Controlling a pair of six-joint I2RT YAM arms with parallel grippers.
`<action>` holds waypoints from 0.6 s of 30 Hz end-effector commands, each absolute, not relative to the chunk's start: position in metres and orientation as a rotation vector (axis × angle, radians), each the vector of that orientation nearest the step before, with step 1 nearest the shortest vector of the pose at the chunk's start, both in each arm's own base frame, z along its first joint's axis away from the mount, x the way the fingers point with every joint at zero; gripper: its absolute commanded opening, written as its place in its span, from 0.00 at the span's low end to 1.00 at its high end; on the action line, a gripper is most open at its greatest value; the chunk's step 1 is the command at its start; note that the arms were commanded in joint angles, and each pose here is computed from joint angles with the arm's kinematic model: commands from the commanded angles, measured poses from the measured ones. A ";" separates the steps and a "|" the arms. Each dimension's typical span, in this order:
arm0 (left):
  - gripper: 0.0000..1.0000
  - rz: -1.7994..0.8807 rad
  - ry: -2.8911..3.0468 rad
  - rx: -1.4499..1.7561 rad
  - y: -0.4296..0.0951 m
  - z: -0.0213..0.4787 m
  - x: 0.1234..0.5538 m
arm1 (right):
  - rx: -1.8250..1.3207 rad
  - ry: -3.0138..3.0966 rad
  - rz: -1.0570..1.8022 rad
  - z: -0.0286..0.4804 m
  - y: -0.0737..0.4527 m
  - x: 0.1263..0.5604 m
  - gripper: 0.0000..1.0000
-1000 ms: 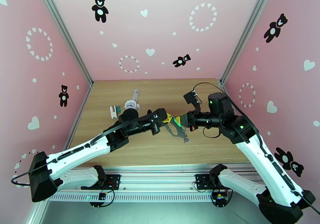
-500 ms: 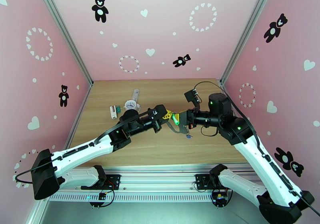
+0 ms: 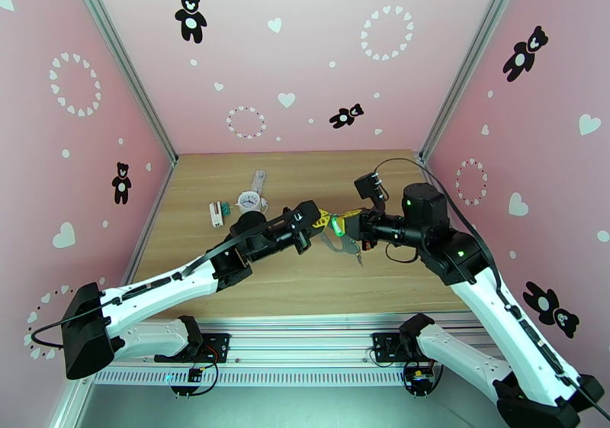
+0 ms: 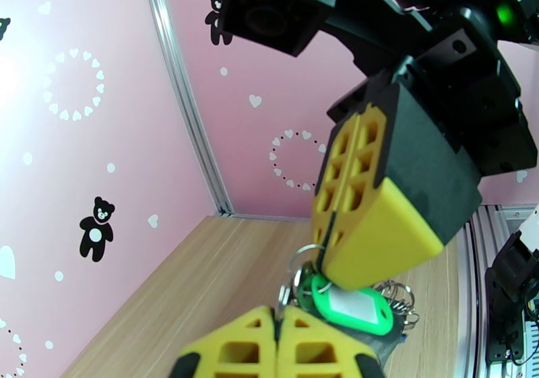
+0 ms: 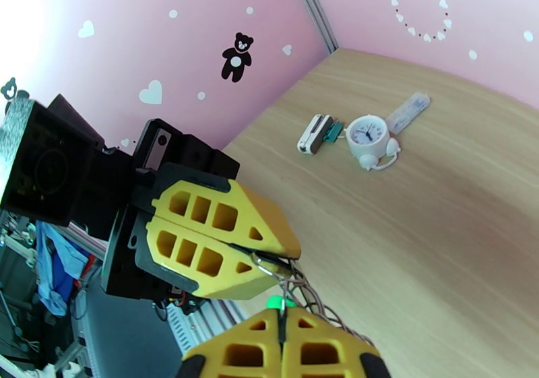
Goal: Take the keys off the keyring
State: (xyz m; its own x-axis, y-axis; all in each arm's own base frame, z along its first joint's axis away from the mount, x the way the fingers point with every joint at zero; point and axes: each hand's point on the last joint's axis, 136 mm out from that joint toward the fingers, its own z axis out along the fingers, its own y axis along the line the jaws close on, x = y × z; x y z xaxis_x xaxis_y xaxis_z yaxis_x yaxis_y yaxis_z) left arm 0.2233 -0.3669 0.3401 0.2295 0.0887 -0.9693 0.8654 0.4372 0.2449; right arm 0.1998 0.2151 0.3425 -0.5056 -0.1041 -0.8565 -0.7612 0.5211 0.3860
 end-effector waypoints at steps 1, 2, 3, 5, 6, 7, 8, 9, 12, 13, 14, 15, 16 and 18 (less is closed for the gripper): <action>0.00 -0.580 1.247 0.861 -0.352 0.357 0.249 | -0.783 1.887 0.936 0.337 0.208 0.189 0.00; 0.00 -0.587 1.251 0.867 -0.353 0.356 0.249 | -0.801 1.871 0.921 0.337 0.207 0.189 0.00; 0.00 -0.595 1.251 0.874 -0.355 0.356 0.248 | -0.817 1.859 0.904 0.336 0.207 0.189 0.00; 0.00 -0.603 1.258 0.877 -0.356 0.355 0.247 | -0.845 1.842 0.861 0.334 0.205 0.190 0.00; 0.00 -0.605 1.260 0.871 -0.356 0.356 0.248 | -0.862 1.829 0.854 0.335 0.206 0.189 0.00; 0.00 -0.606 1.260 0.869 -0.356 0.357 0.248 | -0.881 1.812 0.845 0.335 0.206 0.188 0.00; 0.00 -0.606 1.264 0.869 -0.356 0.357 0.248 | -0.897 1.800 0.838 0.334 0.207 0.187 0.00; 0.00 -0.608 1.268 0.870 -0.356 0.356 0.248 | -0.910 1.790 0.832 0.334 0.207 0.187 0.00; 0.00 -0.606 1.273 0.870 -0.356 0.357 0.249 | -0.951 1.763 0.803 0.333 0.209 0.185 0.00; 0.00 -0.604 1.273 0.869 -0.356 0.357 0.249 | -0.961 1.756 0.790 0.332 0.209 0.185 0.00; 0.00 -0.602 1.273 0.868 -0.356 0.357 0.250 | -0.975 1.745 0.781 0.333 0.210 0.184 0.00; 0.00 -0.601 1.274 0.864 -0.356 0.358 0.250 | -0.985 1.737 0.772 0.333 0.211 0.184 0.00; 0.00 -0.599 1.277 0.864 -0.356 0.358 0.251 | -0.997 1.732 0.763 0.331 0.212 0.183 0.00; 0.00 -0.597 1.284 0.865 -0.356 0.357 0.251 | -1.019 1.715 0.745 0.332 0.214 0.182 0.00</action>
